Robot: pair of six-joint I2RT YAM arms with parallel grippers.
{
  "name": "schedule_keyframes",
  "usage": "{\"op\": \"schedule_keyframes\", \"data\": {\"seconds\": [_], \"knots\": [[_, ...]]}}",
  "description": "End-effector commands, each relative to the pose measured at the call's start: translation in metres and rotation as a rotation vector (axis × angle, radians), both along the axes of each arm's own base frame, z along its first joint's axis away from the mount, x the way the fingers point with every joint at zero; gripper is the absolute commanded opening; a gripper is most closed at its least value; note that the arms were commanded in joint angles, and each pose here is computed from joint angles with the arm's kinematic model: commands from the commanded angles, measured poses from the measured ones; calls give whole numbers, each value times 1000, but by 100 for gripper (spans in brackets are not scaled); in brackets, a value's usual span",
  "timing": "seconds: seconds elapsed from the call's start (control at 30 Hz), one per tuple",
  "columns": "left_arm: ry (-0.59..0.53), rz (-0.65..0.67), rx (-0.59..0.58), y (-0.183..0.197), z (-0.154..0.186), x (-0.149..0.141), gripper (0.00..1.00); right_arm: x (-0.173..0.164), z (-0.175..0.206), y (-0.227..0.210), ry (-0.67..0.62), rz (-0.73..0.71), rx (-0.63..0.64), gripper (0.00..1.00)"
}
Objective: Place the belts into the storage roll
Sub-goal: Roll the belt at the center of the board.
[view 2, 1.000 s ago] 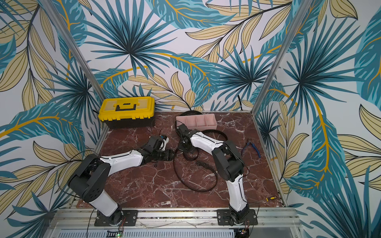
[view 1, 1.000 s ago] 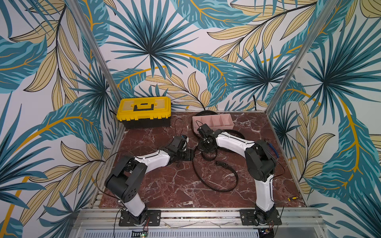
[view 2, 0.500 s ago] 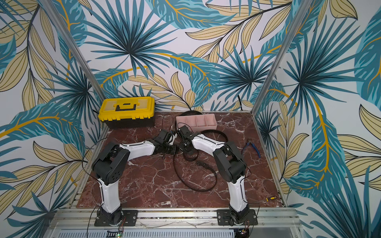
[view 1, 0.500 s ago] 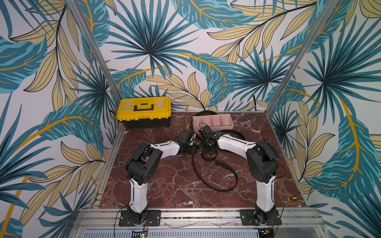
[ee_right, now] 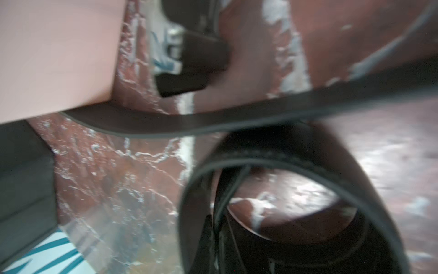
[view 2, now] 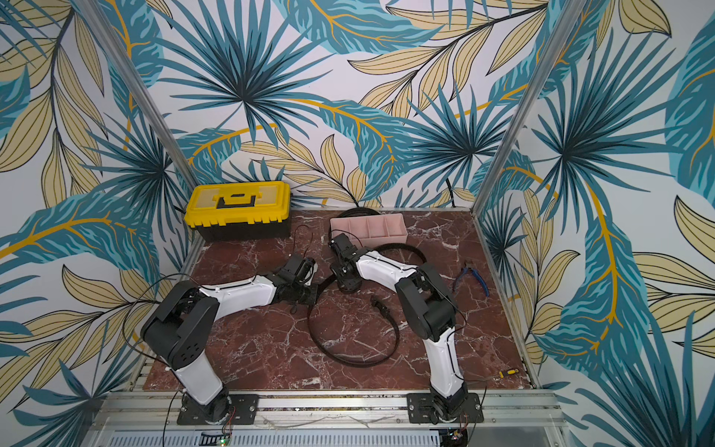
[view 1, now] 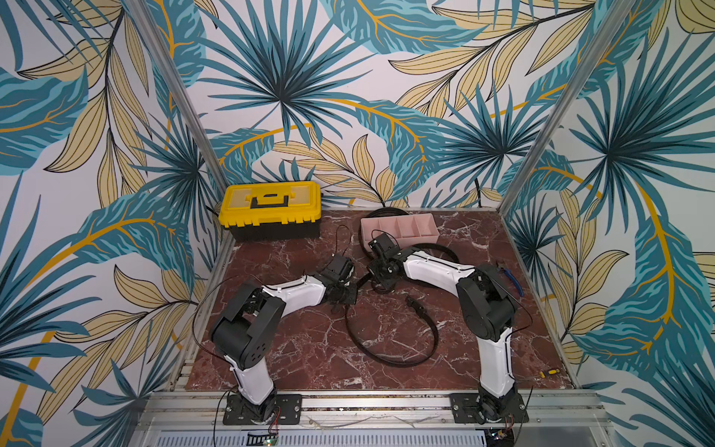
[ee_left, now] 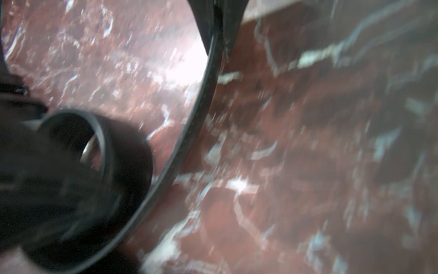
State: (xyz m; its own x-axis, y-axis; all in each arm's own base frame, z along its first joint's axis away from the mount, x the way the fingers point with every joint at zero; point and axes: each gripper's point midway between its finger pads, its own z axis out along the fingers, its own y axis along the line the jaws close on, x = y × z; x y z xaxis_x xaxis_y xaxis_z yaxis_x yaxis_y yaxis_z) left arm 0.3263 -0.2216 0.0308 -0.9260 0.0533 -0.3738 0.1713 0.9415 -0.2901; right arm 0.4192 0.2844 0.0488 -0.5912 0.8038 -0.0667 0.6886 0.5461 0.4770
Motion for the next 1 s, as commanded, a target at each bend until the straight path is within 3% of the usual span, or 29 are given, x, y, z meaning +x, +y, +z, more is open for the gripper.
{"op": "schedule_keyframes", "data": {"seconds": [0.0, 0.2, 0.27, 0.4, 0.5, 0.6, 0.77, 0.97], "knots": [[167, 58, 153, 40, -14, -45, 0, 9, -17, 0, 10, -64, -11, 0], [246, -40, 102, 30, -29, -64, 0, 8, -40, 22, 22, -13, 60, 0], [248, -94, 36, 16, -31, -65, 6, 2, -53, 29, 49, 15, 86, 0], [202, -210, -14, 3, -22, -61, 29, -15, -76, 27, 103, 49, 66, 0], [115, -202, -38, 7, 4, -46, 46, -25, -87, 19, 131, 53, 39, 0], [38, -181, -87, 15, 33, -28, 55, -28, -93, 17, 145, 53, 30, 0], [-91, -163, -59, 34, 67, 11, 59, -27, -94, 17, 158, 65, 22, 0], [-198, -339, -99, 7, 79, 59, 62, -29, -97, 17, 170, 73, 19, 0]]}}
